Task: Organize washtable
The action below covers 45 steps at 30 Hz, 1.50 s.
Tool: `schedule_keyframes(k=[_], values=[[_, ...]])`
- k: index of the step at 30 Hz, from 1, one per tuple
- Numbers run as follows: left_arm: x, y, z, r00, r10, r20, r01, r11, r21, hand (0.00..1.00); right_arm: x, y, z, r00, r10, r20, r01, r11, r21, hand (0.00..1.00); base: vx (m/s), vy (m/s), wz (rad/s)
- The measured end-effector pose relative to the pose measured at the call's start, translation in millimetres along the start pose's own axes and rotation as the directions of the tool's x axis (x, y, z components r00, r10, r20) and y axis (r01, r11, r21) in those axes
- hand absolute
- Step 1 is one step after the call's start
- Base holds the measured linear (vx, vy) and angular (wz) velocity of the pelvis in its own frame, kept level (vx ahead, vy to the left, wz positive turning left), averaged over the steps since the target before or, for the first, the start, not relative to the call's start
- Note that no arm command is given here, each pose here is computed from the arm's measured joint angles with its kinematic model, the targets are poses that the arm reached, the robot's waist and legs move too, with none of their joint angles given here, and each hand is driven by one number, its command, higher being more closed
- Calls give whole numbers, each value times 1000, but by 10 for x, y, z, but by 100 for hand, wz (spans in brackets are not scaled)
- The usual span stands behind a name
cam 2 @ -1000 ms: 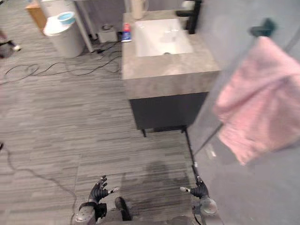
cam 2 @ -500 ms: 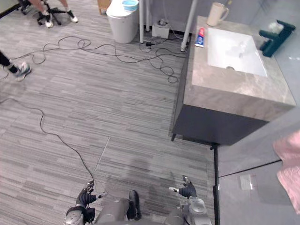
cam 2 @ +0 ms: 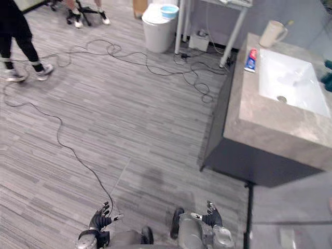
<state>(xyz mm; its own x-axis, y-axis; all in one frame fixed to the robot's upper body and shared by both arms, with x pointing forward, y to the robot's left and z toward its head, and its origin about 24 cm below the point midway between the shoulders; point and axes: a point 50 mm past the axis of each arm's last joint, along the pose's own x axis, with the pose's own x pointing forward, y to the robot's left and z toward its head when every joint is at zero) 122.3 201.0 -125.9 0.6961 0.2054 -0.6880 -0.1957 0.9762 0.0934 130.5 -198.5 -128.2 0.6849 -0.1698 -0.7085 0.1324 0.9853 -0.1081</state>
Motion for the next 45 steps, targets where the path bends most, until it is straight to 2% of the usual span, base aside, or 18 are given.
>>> schedule_keyframes(k=[5,11,14,24,30,34,37,39,43,45], values=[[36,-114,75,1000,-21,22,22,999,-41,0,21,-83,36,999,-38,5,37,999,39,0,506,20,-70],[14,-116,18,1000,-21,3,21,999,-47,0,8,-195,-31,997,-80,-23,81,995,53,0,422,264,-71],[51,-48,100,1000,-8,28,8,1000,-29,0,-10,20,-98,998,-27,-49,31,997,73,0,389,309,-43],[24,-118,132,998,-34,48,35,999,-19,0,-93,207,0,999,31,29,-32,999,37,0,295,124,-58],[38,-122,78,999,-43,16,43,999,-3,0,-63,230,21,998,55,29,-55,999,-1,0,426,-68,-34],[40,-307,93,996,-91,19,91,996,-25,0,-39,113,52,999,24,36,-24,1000,-1,0,471,-135,-19],[30,-381,128,994,-107,37,108,994,-35,0,-54,231,74,990,137,41,-133,988,-81,0,389,-90,-28],[24,-396,123,993,-109,36,111,993,-40,0,-57,268,78,988,149,44,-145,987,-70,0,285,12,-57],[5,-297,63,997,-70,19,71,996,-61,0,-43,274,61,992,120,32,-119,992,-36,0,186,124,-83],[8,-254,59,999,-51,17,52,996,-72,0,-43,203,34,998,52,23,-52,999,15,0,203,309,-103]])
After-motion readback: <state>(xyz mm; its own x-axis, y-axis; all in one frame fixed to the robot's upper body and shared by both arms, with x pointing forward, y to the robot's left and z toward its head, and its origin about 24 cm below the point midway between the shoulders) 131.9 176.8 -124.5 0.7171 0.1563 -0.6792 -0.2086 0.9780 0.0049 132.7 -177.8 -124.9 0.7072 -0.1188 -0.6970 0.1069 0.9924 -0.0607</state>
